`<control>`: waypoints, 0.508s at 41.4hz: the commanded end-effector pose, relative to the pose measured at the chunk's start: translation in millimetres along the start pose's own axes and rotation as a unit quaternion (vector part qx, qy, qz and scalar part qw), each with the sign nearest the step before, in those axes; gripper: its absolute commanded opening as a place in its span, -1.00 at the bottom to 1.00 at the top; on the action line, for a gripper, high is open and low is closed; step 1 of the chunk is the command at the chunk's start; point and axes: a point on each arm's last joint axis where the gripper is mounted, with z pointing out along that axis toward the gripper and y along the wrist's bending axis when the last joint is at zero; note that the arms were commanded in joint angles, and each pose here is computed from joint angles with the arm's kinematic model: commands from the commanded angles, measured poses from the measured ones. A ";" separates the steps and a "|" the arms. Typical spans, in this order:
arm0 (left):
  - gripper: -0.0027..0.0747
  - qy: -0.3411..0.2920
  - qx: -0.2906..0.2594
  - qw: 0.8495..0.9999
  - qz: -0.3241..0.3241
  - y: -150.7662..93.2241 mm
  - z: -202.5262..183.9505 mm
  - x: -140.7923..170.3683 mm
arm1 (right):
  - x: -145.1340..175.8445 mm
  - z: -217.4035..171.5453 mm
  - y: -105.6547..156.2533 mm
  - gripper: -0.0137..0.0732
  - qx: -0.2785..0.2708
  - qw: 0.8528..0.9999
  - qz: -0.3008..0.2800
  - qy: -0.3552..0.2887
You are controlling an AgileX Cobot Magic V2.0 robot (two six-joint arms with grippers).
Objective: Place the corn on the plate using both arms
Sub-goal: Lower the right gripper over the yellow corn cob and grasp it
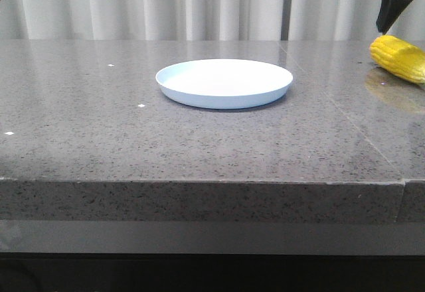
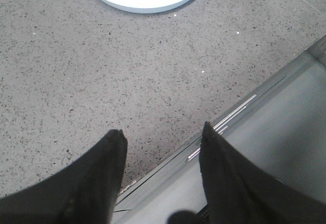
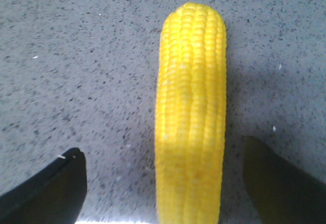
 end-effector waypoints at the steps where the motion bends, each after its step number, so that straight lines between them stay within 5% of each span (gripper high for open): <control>1: -0.07 -0.049 0.000 0.999 0.000 -1.1 -8.1 -12.1 | -20.7 -14.9 -1.7 0.80 0.010 0.997 -0.018 -0.068; 21: -0.07 -0.049 0.000 0.999 0.000 -1.1 -8.1 -12.1 | -14.5 25.4 -6.1 0.72 0.020 0.998 -0.027 -0.060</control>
